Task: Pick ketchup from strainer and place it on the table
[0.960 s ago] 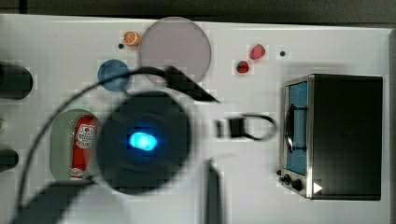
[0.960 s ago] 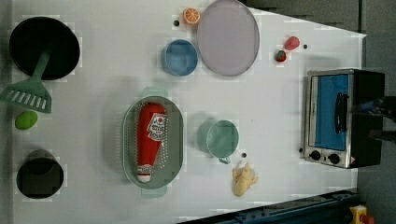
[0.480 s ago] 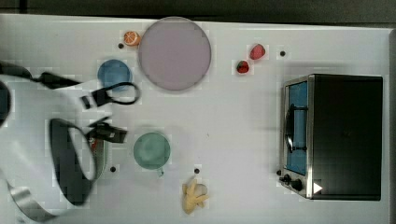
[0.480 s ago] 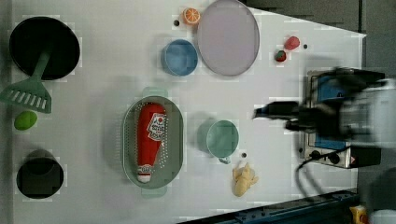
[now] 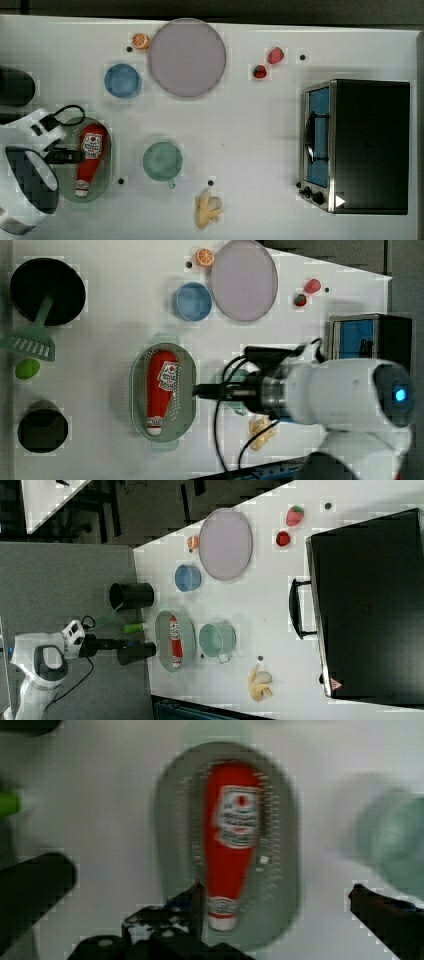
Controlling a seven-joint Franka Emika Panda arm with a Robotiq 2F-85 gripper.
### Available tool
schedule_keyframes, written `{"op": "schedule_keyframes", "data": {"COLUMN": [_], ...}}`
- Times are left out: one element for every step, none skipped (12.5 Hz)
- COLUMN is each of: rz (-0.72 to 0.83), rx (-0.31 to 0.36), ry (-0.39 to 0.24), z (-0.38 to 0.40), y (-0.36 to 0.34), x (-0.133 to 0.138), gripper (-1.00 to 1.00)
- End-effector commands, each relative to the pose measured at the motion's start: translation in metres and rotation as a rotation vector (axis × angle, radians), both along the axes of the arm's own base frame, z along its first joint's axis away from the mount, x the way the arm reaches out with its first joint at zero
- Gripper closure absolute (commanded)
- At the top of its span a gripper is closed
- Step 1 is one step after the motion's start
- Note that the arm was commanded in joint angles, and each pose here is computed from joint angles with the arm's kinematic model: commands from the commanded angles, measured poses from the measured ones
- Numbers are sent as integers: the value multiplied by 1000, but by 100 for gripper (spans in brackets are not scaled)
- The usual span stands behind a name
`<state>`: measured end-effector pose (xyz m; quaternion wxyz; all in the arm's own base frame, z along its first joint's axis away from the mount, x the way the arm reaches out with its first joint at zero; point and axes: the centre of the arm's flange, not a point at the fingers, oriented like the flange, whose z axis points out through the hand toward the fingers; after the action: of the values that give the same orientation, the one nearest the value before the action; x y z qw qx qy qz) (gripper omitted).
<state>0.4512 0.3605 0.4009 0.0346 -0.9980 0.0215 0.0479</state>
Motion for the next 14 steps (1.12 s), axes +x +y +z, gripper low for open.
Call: {"op": "schedule_keyframes", "data": {"rz": [-51,-39,-27,-21,-18,-24,-32,-41,-49,-55,-60,-68,-75,-80], "rx": [43,50,58,75,101,126,152,177,193,199,200,209,217,224], "ry": [-51,-59,-67,-72,-75,-67,-60,-52,-36,-13,8,18,20,18], "z": [-31,-50,-68,-86,-103,-121,-137,-150,-164,-177,-190,-200,-208,-216], "y": [4,5,3,3,3,3,3,4,5,5,4,4,4,4], "x": [7,4,1,-2,-6,-10,-12,-13,-15,-16,-18,-18,-18,-18], "gripper": [-100,-100,-100,-100,-100,-100,-100,-100,-100,-100,-100,-100,-100,-100]}}
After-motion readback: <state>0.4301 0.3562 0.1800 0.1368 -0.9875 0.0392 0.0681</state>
